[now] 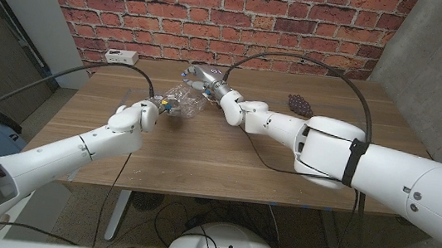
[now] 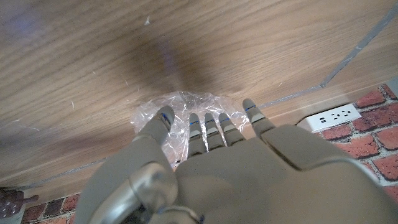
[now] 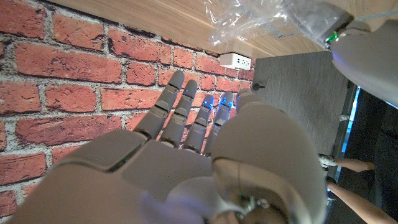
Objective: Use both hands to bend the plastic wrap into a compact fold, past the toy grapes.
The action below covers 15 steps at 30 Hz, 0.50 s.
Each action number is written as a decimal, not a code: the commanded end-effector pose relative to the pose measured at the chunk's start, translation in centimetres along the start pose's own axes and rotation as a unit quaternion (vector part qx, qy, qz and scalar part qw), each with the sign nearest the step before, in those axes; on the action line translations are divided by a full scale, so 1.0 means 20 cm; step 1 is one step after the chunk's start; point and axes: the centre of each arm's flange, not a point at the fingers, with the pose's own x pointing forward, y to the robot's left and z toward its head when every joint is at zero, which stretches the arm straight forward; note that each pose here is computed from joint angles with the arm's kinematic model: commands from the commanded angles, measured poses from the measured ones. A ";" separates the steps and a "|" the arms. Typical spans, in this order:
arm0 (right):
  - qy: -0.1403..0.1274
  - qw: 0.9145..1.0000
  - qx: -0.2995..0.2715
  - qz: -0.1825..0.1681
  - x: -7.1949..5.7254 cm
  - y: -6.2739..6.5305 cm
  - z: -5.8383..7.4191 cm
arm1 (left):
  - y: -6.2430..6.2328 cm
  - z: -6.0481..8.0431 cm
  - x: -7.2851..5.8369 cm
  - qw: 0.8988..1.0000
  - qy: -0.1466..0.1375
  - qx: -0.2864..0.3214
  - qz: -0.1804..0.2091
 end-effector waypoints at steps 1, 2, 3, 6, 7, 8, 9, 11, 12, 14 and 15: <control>-0.064 0.997 0.035 -0.003 -0.07 -0.01 0.02 | -0.02 0.03 0.03 1.000 -0.007 -0.002 -0.019; -0.064 0.997 0.035 -0.003 -0.07 -0.01 0.02 | -0.02 0.03 0.03 1.000 -0.007 -0.002 -0.019; -0.071 0.997 0.034 0.002 -0.07 -0.01 0.03 | -0.03 0.03 0.03 1.000 -0.009 -0.004 -0.022; -0.077 0.997 0.030 0.009 -0.07 0.00 0.04 | -0.04 0.04 0.03 1.000 -0.014 -0.008 -0.027; -0.078 0.996 0.030 0.013 -0.07 0.01 0.04 | -0.04 0.04 0.03 0.999 -0.015 -0.009 -0.027; -0.079 0.996 0.028 0.016 -0.07 0.01 0.04 | -0.04 0.04 0.02 1.000 -0.015 -0.008 -0.027; -0.080 0.996 0.028 0.017 -0.08 0.01 0.04 | -0.05 0.04 0.02 1.000 -0.015 -0.007 -0.027; -0.082 0.996 0.029 0.017 -0.08 0.01 0.04 | -0.05 0.04 0.02 0.999 -0.015 -0.006 -0.029; -0.083 0.996 0.029 0.016 -0.08 0.01 0.04 | -0.05 0.04 0.02 0.999 -0.015 -0.005 -0.028; -0.086 0.996 0.030 0.012 -0.09 0.01 0.04 | -0.05 0.04 0.01 1.000 -0.014 -0.005 -0.027; -0.087 0.996 0.031 0.010 -0.09 0.01 0.04 | -0.05 0.04 0.01 1.000 -0.013 -0.004 -0.027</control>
